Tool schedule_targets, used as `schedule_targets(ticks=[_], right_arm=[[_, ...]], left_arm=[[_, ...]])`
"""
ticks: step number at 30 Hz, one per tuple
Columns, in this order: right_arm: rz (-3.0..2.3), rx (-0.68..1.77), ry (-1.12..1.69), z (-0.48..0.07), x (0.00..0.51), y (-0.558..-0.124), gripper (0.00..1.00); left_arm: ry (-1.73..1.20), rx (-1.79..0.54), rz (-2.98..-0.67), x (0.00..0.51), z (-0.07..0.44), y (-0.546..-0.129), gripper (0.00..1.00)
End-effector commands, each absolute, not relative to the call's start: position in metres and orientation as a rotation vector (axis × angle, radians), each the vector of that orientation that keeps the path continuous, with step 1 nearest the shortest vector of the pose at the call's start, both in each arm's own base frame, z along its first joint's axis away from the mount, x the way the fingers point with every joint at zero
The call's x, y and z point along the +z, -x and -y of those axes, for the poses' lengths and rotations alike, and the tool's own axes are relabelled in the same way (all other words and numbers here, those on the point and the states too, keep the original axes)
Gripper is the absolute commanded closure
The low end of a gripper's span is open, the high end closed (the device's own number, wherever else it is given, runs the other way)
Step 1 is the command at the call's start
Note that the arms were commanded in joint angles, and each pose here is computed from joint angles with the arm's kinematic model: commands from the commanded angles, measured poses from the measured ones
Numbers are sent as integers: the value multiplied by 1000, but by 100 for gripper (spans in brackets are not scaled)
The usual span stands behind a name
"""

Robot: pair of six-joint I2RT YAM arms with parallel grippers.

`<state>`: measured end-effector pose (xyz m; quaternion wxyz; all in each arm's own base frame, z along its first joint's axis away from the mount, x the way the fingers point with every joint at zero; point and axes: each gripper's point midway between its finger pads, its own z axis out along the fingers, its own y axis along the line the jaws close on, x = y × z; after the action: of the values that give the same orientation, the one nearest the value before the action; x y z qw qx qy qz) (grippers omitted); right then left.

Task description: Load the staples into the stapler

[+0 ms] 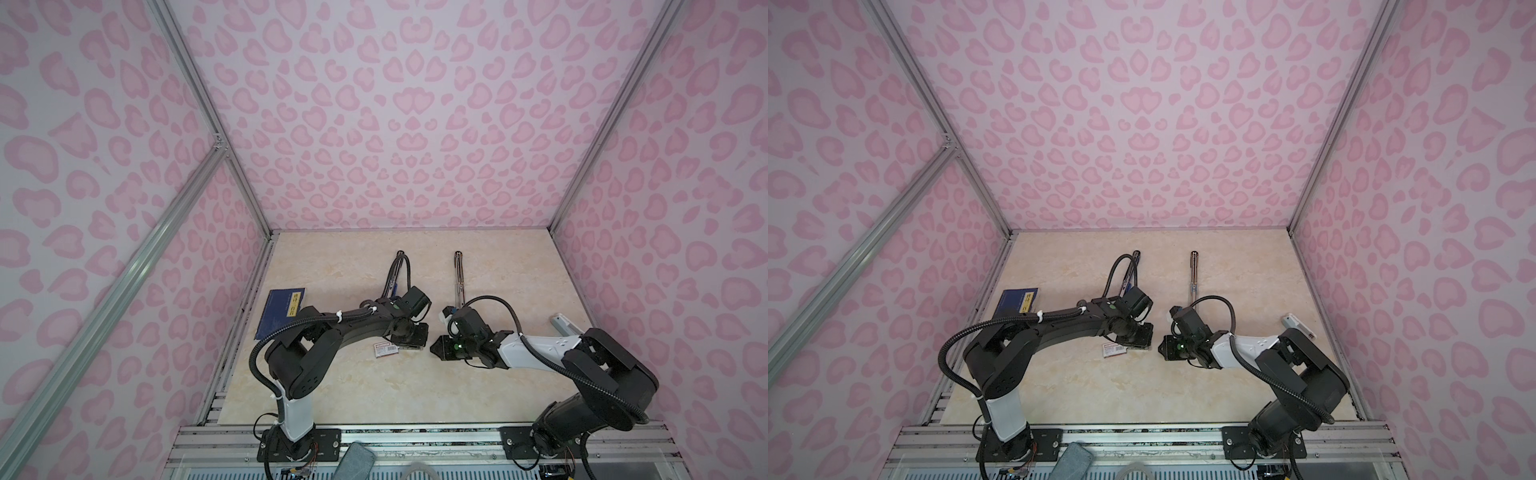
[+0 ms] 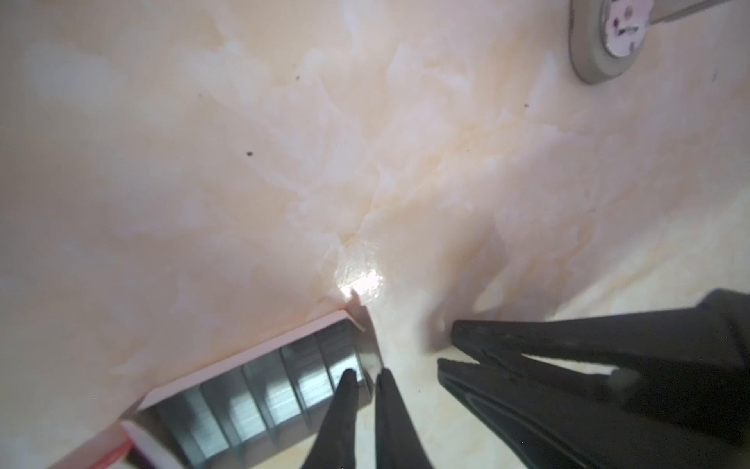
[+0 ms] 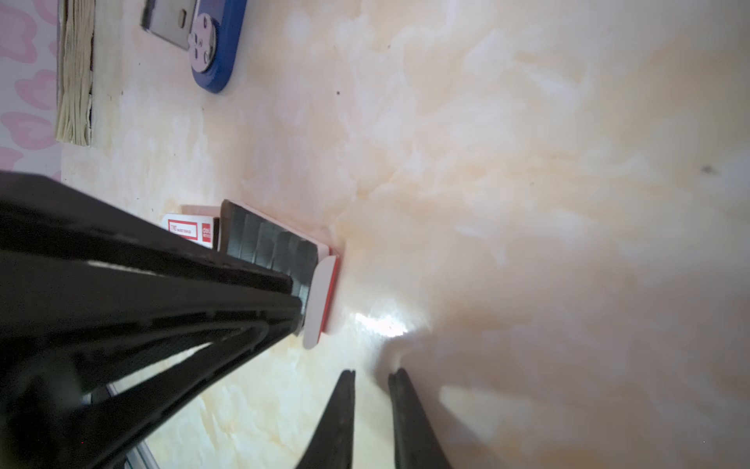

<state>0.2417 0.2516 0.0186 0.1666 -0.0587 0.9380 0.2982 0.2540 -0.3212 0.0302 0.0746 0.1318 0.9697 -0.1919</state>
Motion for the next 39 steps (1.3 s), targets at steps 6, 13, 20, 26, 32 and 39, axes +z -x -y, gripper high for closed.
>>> schedule_targets(ticks=[6,13,20,26,32,39], right_arm=[[-2711,801,137,-242,10,-235,79],[-2711,806,140,-243,10,-236,80],[-2712,807,139,-243,9,-235,80],[-2719,808,141,-243,7,-235,80],[-2718,809,141,-243,7,-235,81],[-2713,812,140,-243,8,-235,81]], left_arm=[[-371,-521,-2921,26,316,-256,81],[-378,-528,-2913,28,321,-260,80],[-388,-496,-2923,24,320,-262,82],[-402,-469,-2933,22,320,-260,82],[-422,-409,-2950,17,320,-260,84],[-429,-360,-2959,15,316,-258,92]])
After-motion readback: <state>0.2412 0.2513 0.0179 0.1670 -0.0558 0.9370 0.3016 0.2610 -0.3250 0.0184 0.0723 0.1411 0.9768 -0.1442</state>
